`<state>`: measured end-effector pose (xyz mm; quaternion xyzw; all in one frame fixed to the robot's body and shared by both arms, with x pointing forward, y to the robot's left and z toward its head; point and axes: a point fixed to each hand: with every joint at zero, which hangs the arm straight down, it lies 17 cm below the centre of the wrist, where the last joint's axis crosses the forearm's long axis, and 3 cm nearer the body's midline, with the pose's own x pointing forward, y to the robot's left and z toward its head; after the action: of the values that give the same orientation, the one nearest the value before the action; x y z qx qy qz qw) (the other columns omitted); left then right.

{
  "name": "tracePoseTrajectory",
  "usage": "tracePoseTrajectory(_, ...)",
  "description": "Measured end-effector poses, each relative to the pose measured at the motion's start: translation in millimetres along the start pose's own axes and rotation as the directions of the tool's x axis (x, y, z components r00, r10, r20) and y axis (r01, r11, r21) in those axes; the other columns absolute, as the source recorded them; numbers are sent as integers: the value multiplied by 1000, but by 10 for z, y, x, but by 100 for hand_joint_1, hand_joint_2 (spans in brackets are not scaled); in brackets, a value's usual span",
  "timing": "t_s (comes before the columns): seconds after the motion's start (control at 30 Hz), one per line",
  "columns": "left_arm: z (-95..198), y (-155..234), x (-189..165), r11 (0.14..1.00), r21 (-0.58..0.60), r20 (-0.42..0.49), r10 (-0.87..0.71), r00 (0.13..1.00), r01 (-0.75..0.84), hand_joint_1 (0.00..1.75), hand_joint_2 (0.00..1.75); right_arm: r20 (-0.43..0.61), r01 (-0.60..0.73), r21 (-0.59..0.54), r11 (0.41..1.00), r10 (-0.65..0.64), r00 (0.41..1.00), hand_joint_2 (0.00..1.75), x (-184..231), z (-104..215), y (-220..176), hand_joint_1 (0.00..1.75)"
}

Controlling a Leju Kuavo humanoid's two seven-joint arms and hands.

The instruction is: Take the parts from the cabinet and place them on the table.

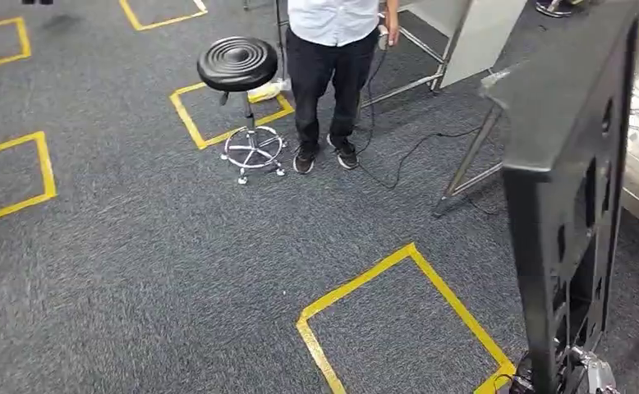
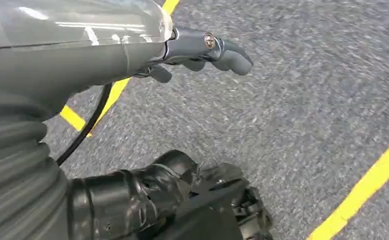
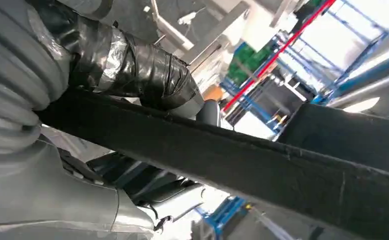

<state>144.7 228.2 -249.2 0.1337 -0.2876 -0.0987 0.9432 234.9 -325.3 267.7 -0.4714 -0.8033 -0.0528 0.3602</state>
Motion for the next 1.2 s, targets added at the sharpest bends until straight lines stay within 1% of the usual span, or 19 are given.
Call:
tracePoseTrajectory(0.17,-26,19,57,1000,4,9,2,1000,-2,0,175,-2,-3,3,1000,3,1000,175,-3,12,-9,175)
tracePoseTrajectory(0.4,4,8,-14,1000,1,1,1,1000,-1,0,175,-3,-2,-1,1000,2,1000,175,0,7,-10,175)
tracePoseTrajectory(0.6,2,-21,52,1000,-15,30,9,1000,-9,0,175,-1,-6,2,1000,6,1000,175,7,10,-4,175)
tracePoseTrajectory(0.83,17,-36,35,1000,-22,33,15,999,-15,0,175,1,-10,6,1000,10,1000,175,8,18,-1,175)
tracePoseTrajectory(1.2,8,-76,142,999,-45,67,33,997,-30,0,175,-2,-14,12,1000,14,1000,175,0,36,0,175)
